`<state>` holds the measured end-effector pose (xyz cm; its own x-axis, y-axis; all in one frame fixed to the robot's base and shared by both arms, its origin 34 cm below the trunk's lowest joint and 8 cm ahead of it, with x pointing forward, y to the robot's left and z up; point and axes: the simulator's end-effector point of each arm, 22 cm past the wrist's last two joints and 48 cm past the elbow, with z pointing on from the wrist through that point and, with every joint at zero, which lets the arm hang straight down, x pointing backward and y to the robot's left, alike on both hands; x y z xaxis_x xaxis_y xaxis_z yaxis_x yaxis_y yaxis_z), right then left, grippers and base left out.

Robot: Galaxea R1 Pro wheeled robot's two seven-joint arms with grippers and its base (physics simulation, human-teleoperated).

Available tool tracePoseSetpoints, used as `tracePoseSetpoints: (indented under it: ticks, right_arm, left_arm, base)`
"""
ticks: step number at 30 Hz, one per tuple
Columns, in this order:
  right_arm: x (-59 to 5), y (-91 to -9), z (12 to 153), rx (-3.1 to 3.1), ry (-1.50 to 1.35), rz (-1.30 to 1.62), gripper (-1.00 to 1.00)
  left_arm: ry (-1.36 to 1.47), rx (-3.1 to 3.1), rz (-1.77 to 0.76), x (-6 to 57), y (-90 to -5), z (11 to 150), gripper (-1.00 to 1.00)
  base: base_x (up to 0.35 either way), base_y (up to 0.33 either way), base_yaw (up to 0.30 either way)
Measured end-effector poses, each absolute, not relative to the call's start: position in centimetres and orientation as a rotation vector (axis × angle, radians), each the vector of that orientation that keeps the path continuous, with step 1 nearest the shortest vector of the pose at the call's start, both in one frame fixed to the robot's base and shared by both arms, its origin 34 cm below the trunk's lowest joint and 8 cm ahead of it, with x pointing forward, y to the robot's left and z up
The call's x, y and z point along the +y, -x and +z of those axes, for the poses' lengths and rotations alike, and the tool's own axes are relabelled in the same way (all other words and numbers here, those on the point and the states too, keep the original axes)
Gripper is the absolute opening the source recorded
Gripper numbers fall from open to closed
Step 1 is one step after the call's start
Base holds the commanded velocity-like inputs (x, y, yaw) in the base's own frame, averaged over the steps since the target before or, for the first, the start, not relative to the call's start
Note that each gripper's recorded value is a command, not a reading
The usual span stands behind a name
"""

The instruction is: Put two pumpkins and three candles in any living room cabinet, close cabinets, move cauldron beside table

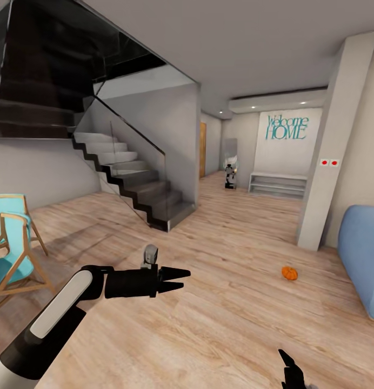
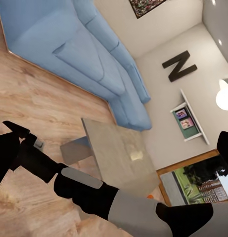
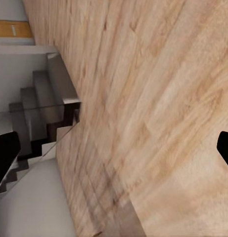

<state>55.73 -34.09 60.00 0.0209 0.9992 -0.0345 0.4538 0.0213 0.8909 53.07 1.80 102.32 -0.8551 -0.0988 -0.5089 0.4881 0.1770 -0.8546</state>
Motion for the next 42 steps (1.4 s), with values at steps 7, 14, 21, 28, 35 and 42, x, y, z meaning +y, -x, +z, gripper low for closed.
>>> tracePoseSetpoints:
  ticks: [7, 14, 21, 28, 35, 42]
  right_arm:
    - [-34.1, -55.7, 60.0, 1.536, -1.536, 0.906, 1.0]
    - [-34.1, -55.7, 60.0, 1.537, -1.536, 0.905, 1.0]
    - [-34.1, -55.7, 59.9, 1.538, -1.537, 0.905, 1.0]
    - [-34.1, -55.7, 59.9, 1.538, -1.537, 0.905, 1.0]
    - [-34.1, -55.7, 59.9, 1.538, -1.537, 0.905, 1.0]
    - [-34.1, -55.7, 60.0, 1.538, -1.536, 0.905, 1.0]
  left_arm:
    - [-0.366, 2.008, -1.721, 1.8, -53.1, 102.3, 1.0]
    - [-0.371, 2.017, -1.685, 1.9, -53.4, 101.9, 1.0]
    - [-0.38, 2.013, -1.674, 1.3, -53.4, 101.8, 1.0]
    - [-0.381, 2.013, -1.674, 1.3, -53.4, 101.8, 1.0]
    - [-0.38, 2.016, -1.67, 1.3, -53.5, 101.8, 1.0]
    - [-0.342, 2.046, -1.664, 1.5, -54.3, 100.6, 1.0]
  base:
    - [0.33, 0.0, -0.031]
    - [0.33, 0.0, -0.214]
    - [0.33, 0.0, -0.267]
    - [0.33, 0.0, -0.272]
    - [0.33, 0.0, -0.273]
    - [0.33, 0.0, -0.274]
